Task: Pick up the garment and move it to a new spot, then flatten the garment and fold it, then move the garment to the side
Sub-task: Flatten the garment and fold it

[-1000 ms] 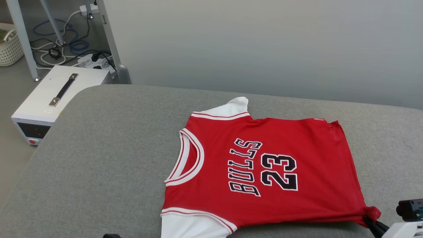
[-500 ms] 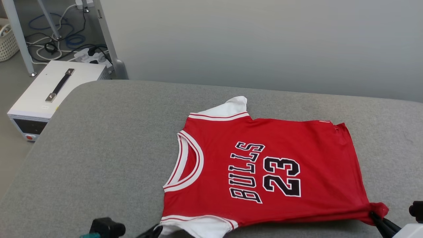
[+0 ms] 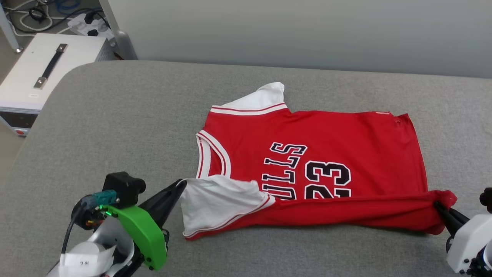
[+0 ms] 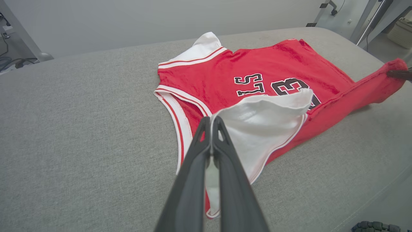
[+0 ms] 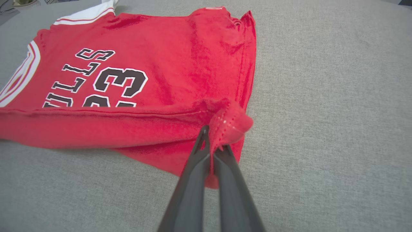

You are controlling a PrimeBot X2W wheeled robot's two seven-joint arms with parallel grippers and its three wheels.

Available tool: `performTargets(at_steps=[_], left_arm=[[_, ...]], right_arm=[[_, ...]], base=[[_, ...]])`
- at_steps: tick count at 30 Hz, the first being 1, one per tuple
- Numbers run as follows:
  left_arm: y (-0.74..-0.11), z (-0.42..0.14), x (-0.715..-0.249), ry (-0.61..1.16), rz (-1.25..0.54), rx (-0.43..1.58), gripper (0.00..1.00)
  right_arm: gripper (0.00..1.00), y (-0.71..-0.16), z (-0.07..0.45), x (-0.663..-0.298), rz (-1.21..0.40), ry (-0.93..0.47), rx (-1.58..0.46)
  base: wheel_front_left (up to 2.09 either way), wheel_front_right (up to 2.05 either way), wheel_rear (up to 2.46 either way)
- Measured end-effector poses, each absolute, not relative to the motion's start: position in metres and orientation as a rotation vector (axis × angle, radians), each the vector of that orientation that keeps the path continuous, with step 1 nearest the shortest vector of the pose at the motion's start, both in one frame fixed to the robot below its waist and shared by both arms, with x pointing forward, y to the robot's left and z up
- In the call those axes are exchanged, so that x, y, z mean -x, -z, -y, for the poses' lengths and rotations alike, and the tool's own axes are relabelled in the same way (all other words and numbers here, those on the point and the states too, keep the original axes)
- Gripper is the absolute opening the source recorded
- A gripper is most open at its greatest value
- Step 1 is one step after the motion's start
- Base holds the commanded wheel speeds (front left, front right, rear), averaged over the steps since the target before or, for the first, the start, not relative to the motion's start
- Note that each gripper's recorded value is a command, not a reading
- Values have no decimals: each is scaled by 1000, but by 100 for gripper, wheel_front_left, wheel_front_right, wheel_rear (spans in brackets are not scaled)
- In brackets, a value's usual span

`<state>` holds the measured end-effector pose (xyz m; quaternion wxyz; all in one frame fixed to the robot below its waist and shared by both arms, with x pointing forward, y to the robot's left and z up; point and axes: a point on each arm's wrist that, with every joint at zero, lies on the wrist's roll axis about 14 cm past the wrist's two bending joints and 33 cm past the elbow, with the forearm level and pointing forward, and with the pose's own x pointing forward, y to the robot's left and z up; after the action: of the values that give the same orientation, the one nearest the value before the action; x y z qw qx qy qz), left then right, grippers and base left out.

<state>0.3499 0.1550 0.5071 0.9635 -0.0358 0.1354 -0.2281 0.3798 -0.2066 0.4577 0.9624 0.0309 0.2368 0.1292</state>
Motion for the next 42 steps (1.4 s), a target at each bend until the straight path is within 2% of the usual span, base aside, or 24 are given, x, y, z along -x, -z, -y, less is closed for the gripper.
performTargets(at_steps=[13,24,25,26,27,28,42], left_arm=[[-456,-165,-416,425,-420,-2,0],[-406,-162,-430,400,-554,-1,0],[-404,-162,-430,399,-559,2,22],[-403,-162,-429,395,-566,3,86],[-402,-162,-428,394,-567,2,100],[-402,-162,-428,392,-564,3,100],[-448,-171,-418,285,-369,147,100]], right_arm=[[0,-416,211,-402,-629,-243,-46],[0,-388,214,-405,-717,-235,-45],[0,-387,215,-406,-719,-234,-45],[40,-386,215,-406,-721,-234,-44],[81,-387,215,-407,-715,-233,-42],[100,-387,216,-408,-710,-232,-41],[100,-427,211,-403,-558,-245,-31]], base=[[0,0,0],[0,0,0],[0,0,0],[0,0,0],[0,0,0],[0,0,0],[0,0,0]])
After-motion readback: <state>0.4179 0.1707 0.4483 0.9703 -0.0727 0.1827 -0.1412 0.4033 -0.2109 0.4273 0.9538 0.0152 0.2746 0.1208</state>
